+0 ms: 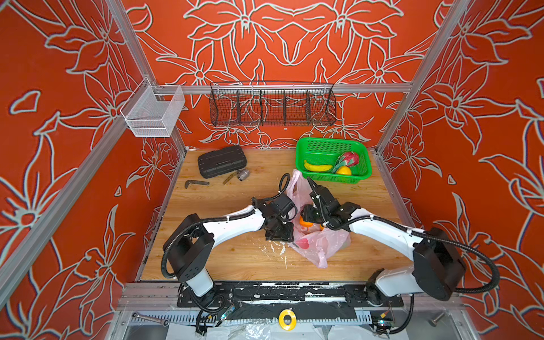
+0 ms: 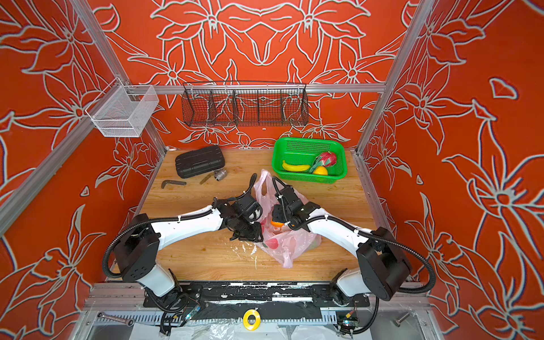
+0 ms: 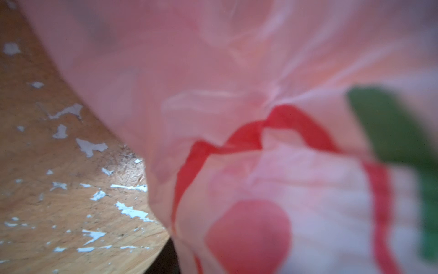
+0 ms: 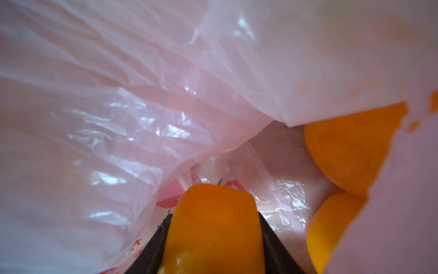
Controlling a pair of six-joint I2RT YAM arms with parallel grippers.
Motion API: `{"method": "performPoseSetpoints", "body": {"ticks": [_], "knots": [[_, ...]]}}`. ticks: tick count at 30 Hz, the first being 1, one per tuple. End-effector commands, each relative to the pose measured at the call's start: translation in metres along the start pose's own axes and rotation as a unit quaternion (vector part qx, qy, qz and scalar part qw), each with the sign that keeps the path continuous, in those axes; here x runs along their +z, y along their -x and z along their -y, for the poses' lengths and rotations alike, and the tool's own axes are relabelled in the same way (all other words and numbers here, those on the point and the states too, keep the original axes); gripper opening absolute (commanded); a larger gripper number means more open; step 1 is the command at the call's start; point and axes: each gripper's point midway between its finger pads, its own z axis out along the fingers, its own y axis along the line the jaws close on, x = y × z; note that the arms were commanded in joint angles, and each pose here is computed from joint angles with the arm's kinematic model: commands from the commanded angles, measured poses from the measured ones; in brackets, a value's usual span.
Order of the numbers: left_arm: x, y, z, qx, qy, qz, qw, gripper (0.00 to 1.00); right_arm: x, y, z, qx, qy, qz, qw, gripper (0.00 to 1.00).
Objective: Untie the knot of the plastic bag and take out the fruit
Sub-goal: Pick up the fruit from the plastic bag.
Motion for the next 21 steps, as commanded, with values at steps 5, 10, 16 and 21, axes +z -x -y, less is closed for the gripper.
{"method": "performPoseSetpoints", "body": {"ticks": [5, 10, 16, 21], "knots": [[-0.032, 0.013, 0.015, 0.020, -0.022, 0.064, 0.997, 0.57, -0.048, 0.013, -0.008, 0.024, 0.041, 0.045, 0.998, 0.50], [-0.051, 0.019, 0.023, 0.041, -0.039, 0.105, 0.993, 0.61, -0.086, 0.030, -0.013, 0.033, 0.068, 0.099, 0.992, 0.50], [-0.089, 0.028, 0.033, 0.072, -0.053, 0.171, 0.981, 0.69, -0.128, 0.058, -0.015, 0.046, 0.084, 0.174, 0.980, 0.50], [-0.129, 0.039, 0.043, 0.103, -0.058, 0.243, 0.963, 0.79, -0.151, 0.088, -0.006, 0.076, 0.088, 0.230, 0.966, 0.50]]}}
